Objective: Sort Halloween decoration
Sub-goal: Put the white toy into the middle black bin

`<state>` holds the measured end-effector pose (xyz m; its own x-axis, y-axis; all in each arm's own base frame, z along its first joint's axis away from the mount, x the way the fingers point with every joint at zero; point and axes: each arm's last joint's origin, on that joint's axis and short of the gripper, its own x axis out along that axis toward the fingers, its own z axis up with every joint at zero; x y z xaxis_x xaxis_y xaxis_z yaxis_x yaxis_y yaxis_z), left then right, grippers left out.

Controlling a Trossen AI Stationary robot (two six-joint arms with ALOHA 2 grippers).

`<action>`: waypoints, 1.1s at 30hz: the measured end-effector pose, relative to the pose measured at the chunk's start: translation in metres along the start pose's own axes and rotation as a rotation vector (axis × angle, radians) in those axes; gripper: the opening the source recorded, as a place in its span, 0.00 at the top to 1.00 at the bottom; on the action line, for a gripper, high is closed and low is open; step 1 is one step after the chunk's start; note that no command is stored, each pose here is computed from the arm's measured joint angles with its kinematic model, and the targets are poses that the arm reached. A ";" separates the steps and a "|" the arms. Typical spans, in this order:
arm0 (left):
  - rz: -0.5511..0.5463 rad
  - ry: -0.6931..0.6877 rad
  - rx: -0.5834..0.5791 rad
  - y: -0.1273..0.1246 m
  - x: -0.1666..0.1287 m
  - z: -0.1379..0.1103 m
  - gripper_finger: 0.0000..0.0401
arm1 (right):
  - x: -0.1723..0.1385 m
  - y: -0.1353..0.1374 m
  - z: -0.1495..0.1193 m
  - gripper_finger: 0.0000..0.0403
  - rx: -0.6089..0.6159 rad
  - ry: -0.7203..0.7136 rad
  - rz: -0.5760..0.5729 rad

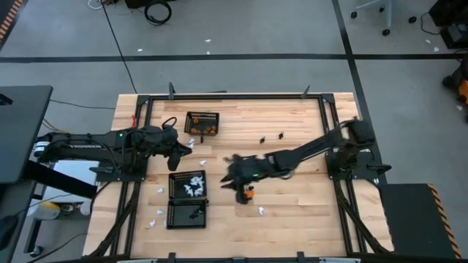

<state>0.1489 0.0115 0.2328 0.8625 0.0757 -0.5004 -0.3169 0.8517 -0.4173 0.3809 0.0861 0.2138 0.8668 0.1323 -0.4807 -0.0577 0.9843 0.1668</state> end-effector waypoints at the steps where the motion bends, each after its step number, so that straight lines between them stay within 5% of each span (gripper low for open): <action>1: 0.000 0.000 0.000 0.000 0.000 0.000 0.87 | -0.009 -0.003 -0.004 0.75 0.018 -0.024 -0.030; 6: 0.000 -0.003 0.000 0.000 0.000 0.000 0.87 | -0.046 -0.011 -0.016 0.75 0.089 -0.064 -0.132; 13: 0.000 -0.003 -0.003 0.000 0.000 0.000 0.87 | -0.055 -0.018 -0.031 0.75 0.096 -0.074 -0.241; 27: 0.000 -0.003 -0.003 0.000 0.000 0.000 0.87 | -0.057 0.001 -0.033 0.75 0.137 -0.095 -0.156; 33: 0.000 -0.004 -0.002 0.000 0.000 0.000 0.87 | -0.060 0.019 -0.065 0.75 0.133 -0.049 -0.101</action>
<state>0.1490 0.0115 0.2332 0.8641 0.0778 -0.4973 -0.3178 0.8505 -0.4191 0.2952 0.1045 0.1903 0.8881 0.0240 -0.4590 0.0944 0.9678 0.2332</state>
